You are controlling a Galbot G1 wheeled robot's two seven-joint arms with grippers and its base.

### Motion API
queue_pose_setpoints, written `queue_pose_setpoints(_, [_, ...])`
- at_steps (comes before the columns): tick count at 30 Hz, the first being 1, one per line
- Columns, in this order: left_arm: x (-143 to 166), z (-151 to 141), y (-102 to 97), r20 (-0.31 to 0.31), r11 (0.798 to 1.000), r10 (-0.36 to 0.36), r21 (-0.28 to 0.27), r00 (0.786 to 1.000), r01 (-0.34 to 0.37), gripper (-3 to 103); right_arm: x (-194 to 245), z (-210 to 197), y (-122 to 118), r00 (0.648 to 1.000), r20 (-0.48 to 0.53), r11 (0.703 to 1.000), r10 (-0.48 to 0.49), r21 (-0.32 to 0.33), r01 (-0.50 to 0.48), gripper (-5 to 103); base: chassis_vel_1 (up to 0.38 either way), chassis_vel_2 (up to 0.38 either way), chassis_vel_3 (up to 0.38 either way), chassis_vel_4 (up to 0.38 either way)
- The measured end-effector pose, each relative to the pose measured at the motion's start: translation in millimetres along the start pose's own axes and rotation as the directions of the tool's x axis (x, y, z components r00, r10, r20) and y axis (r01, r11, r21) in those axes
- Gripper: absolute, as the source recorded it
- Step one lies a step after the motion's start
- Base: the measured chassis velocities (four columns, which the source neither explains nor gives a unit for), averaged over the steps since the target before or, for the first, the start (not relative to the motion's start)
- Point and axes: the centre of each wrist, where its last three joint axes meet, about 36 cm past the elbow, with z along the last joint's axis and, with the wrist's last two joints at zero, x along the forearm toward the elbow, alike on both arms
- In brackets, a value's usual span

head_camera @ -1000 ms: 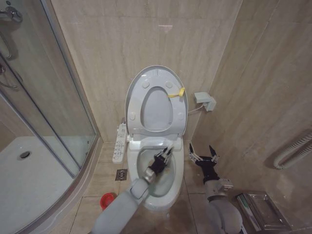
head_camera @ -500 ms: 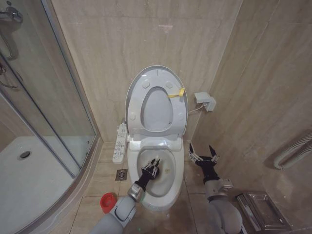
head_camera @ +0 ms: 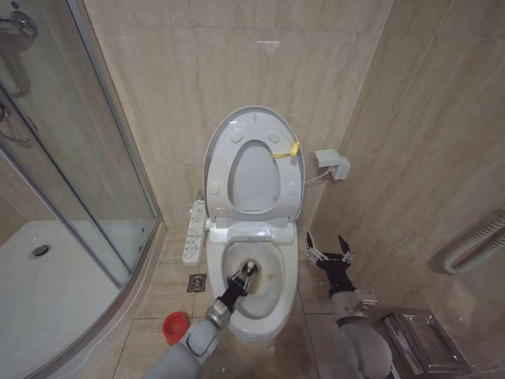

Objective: Open the toilet lid, clean the toilet bowl with a toilet brush, close the toilet lid, and flush.

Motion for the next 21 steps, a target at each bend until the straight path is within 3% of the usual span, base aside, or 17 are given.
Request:
queue_pose_setpoints(7, [-38.9,-37.4,-16.1,0.090,0.999,0.026,0.038,0.996,-0.030,17,0.0,0.0,0.0,1.000,0.000,1.000,0.000,0.000,0.000,100,0.000,0.000,0.000,0.000])
queue_pose_setpoints(21, [-76.3,-56.2,-37.5,0.137,0.996,0.066,0.050,0.988,-0.073,17,0.0,0.0,0.0,1.000,0.000,1.000,0.000,0.000,0.000,100,0.000,0.000,0.000,0.000])
